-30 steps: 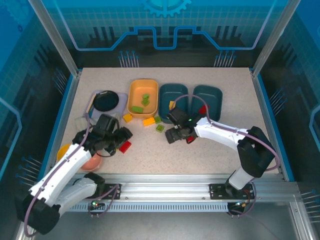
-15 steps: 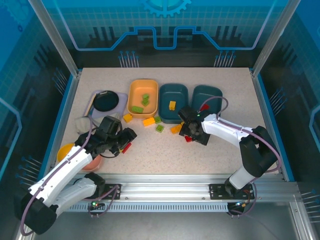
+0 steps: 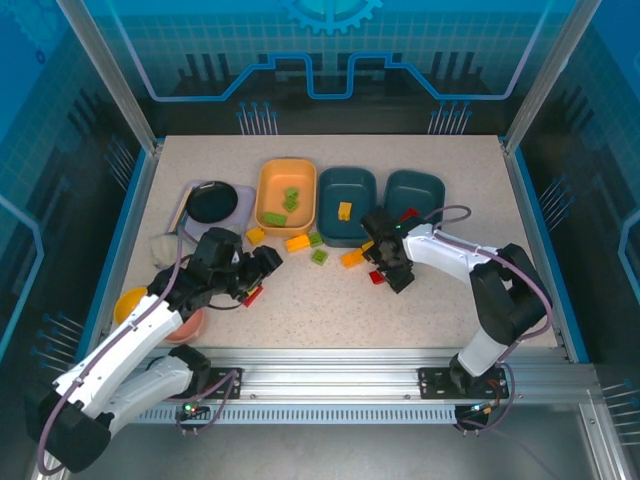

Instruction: Sort the legos into containers by color

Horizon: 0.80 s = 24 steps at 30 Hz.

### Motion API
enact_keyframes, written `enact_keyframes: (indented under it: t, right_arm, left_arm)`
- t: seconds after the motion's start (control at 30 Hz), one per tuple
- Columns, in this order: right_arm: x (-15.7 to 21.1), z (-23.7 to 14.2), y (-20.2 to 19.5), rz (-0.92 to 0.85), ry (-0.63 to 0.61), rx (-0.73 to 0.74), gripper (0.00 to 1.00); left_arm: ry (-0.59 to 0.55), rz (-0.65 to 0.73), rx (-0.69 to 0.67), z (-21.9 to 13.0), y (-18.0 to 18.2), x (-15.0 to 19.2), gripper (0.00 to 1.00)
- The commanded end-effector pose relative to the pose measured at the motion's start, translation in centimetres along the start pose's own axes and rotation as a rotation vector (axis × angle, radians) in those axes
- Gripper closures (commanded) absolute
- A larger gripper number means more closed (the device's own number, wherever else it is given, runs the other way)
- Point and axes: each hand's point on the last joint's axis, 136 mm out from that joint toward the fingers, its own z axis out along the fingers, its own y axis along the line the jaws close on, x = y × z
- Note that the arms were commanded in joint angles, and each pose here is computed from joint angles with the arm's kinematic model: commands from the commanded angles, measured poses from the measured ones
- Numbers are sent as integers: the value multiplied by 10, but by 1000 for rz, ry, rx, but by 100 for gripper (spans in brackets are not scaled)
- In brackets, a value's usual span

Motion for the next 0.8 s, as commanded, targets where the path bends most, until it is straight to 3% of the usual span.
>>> enact_keyframes:
  t: [0.0, 0.13, 0.43, 0.57, 0.77]
  right_arm:
    - [1, 13, -6, 83, 25, 29, 22]
    - [4, 20, -11, 98, 40, 59, 32]
    - [5, 27, -21, 103, 37, 82, 67]
    - [-1, -9, -22, 36, 14, 19, 72]
    - [-68, -92, 7, -244, -264, -106, 72]
  left_arm:
    - [28, 40, 143, -2, -28, 5, 20]
    - [66, 37, 176, 4, -34, 10, 20]
    - [82, 44, 175, 8, -35, 11, 20]
    - [87, 61, 188, 10, -45, 9, 20]
    - [69, 105, 195, 16, -76, -7, 20]
